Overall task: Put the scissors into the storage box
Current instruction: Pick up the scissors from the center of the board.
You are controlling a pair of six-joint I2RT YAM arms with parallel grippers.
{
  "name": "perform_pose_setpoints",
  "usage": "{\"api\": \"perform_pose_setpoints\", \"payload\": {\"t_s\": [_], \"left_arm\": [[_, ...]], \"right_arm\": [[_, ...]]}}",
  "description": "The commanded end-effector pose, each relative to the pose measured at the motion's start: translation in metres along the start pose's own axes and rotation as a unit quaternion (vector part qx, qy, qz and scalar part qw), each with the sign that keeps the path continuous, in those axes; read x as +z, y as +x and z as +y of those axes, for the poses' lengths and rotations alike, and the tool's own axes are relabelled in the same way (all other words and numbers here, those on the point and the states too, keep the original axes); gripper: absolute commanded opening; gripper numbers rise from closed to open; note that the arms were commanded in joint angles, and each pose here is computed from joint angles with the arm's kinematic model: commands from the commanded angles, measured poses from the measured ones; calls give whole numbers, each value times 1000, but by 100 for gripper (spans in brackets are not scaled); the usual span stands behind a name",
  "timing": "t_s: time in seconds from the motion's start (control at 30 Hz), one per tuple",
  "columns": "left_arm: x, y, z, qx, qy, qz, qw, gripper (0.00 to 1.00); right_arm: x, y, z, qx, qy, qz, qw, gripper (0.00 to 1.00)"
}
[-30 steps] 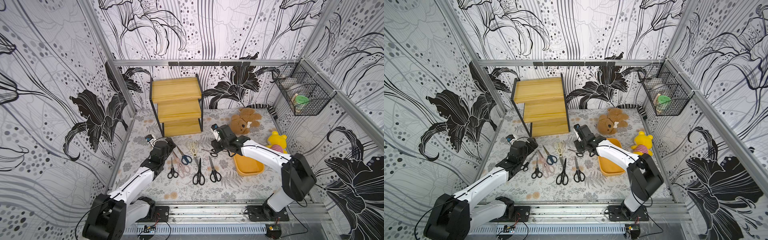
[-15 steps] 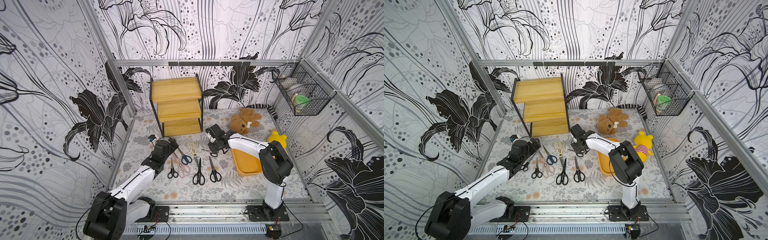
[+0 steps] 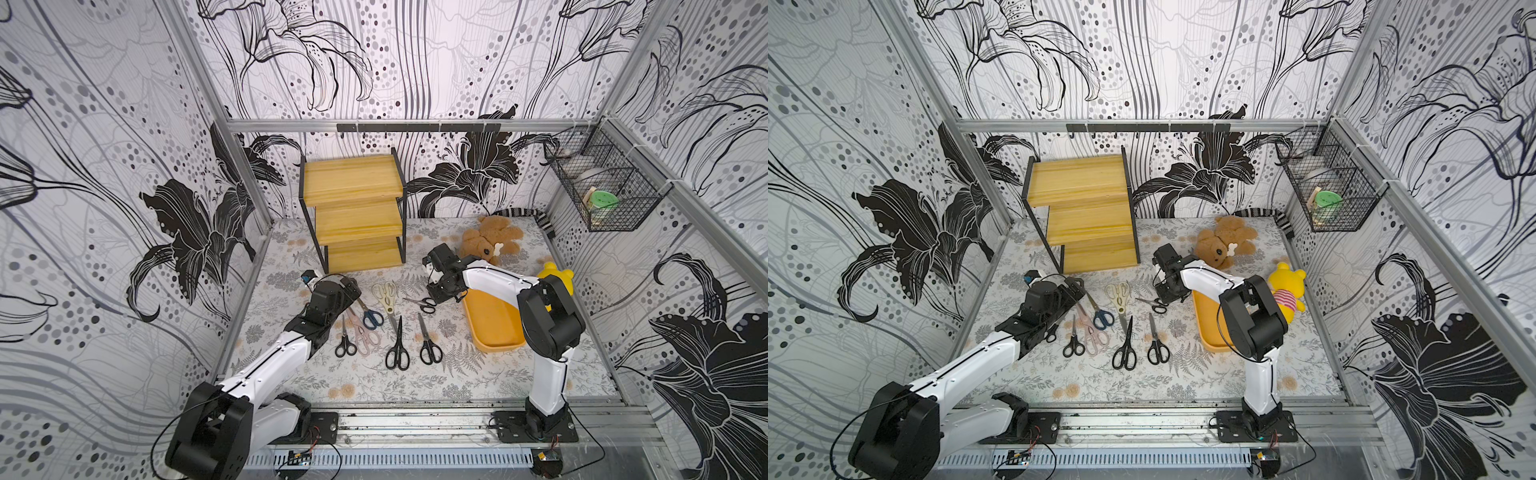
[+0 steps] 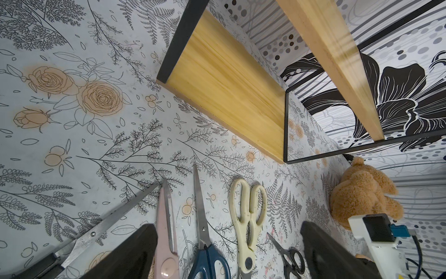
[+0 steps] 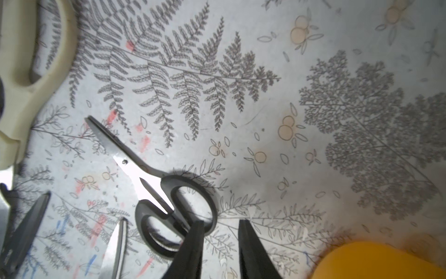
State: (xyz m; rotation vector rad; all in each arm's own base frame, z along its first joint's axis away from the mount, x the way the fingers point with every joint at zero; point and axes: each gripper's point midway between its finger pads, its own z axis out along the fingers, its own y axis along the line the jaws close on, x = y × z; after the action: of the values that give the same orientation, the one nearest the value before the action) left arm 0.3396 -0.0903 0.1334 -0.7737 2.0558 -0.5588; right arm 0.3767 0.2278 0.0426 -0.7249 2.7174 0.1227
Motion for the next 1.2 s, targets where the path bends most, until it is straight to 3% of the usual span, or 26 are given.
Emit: {"api": "perform_pose_setpoints", "payload": {"t_s": [0.0,0.77,1.17], "left_arm": [[-1,1,-3,-3,10,-3,1000,98],[-6,-1,-1,-1,10,-11,1000,98],[-9,-2,-1,-1,13,-15,1000,98]], "right_arm": [[4,0,7,-5,-15,8,1000,28],[25,14,0,4,4,27,1000,19],[34,26,-2,4,11,43,999,20]]}}
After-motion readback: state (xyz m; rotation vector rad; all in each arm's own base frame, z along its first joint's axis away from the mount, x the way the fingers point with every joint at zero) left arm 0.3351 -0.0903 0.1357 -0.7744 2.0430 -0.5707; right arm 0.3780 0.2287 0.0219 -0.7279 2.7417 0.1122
